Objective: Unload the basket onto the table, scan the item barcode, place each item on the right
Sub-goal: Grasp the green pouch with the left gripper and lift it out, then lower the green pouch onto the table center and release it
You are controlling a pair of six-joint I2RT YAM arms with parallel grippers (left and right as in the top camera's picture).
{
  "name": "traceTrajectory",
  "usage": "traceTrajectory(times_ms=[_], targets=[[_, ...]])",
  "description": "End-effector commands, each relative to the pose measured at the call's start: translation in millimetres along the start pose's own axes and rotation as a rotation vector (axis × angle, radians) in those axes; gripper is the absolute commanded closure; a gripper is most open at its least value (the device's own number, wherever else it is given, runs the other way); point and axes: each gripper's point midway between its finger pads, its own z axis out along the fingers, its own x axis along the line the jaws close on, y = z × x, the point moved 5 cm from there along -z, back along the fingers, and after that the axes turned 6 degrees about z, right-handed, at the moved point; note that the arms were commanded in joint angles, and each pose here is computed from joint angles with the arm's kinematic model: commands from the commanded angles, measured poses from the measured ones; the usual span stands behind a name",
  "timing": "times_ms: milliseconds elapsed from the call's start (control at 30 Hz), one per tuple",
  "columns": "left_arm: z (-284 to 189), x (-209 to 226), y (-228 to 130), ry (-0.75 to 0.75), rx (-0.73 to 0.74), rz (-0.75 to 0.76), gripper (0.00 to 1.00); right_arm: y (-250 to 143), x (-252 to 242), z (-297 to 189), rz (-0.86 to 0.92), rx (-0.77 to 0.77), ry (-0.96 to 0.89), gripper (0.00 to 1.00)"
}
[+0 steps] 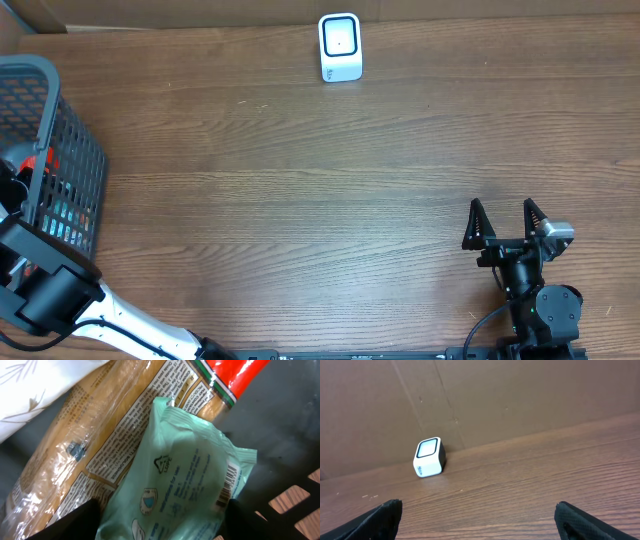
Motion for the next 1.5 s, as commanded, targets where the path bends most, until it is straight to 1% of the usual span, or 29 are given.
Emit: traceTrajectory(times_ms=[0,33,67,100,133,167,267,367,533,700,833,933,1100,1200,1267,1300,1333,1467], targets=[[12.7,-0.5,-9.2,0.017,0.037,0.031,0.30,-2.1,-0.7,0.1,0.000,-0.002,-0.001,0.00],[14.1,-0.4,-10.2,0.017,0.040,0.031,0.37,-2.1,-0.7,0.1,0.000,-0.002,-0.001,0.00],[15.3,-0.2,-11.2,0.017,0.043,0.031,0.50,-2.1,-0.7,0.1,0.000,-0.002,-0.001,0.00],[15.4,-0.2,-11.4,0.017,0.044,0.030,0.66,-2.1,-0.7,0.1,0.000,-0.002,-0.001,0.00],[15.4,-0.2,-11.4,0.017,0.044,0.030,0.84,-2.1,-0.7,0.1,0.000,-0.002,-0.001,0.00],[14.4,-0.2,-11.0,0.018,0.041,0.026,0.96,-2.1,-0.7,0.1,0.000,-0.002,-0.001,0.00],[8.6,-0.8,-10.0,0.018,0.030,0.023,0.96,-2.1,-0.7,0.1,0.000,-0.002,-0.001,0.00],[-11.8,-2.6,-4.6,0.018,-0.009,-0.014,0.96,-2.1,-0.7,0.1,0.000,-0.002,-0.001,0.00],[-81.6,-12.0,9.8,-0.016,-0.194,-0.085,0.96,-2.1,-0.7,0.1,0.000,-0.002,-0.001,0.00],[-171.6,-30.0,11.8,-0.119,-0.421,-0.121,0.96,-2.1,-0.7,0.1,0.000,-0.002,-0.001,0.00],[-244.4,-46.8,-4.8,-0.221,-0.596,-0.113,0.96,-2.1,-0.7,0.1,0.000,-0.002,-0.001,0.00],[-290.3,-56.4,-24.1,-0.260,-0.715,-0.093,0.96,-2.1,-0.7,0.1,0.000,-0.002,-0.001,0.00],[-343.9,-84.8,-59.7,-0.310,-0.855,0.009,0.96,-2.1,-0.7,0.1,0.000,-0.002,-0.001,0.00],[-354.1,-113.5,-82.0,-0.358,-0.853,0.115,0.96,-2.1,-0.7,0.1,0.000,-0.002,-0.001,0.00],[-348.2,-137.7,-98.6,-0.393,-0.793,0.203,0.96,-2.1,-0.7,0.1,0.000,-0.002,-0.001,0.00],[-340.6,-154.4,-110.2,-0.412,-0.737,0.272,0.96,-2.1,-0.7,0.1,0.000,-0.002,-0.001,0.00],[-324.9,-179.2,-127.4,-0.438,-0.646,0.375,0.96,-2.1,-0.7,0.1,0.000,-0.002,-0.001,0.00],[-284.6,-227.8,-163.3,-0.483,-0.466,0.555,0.96,-2.1,-0.7,0.1,0.000,-0.002,-0.001,0.00]])
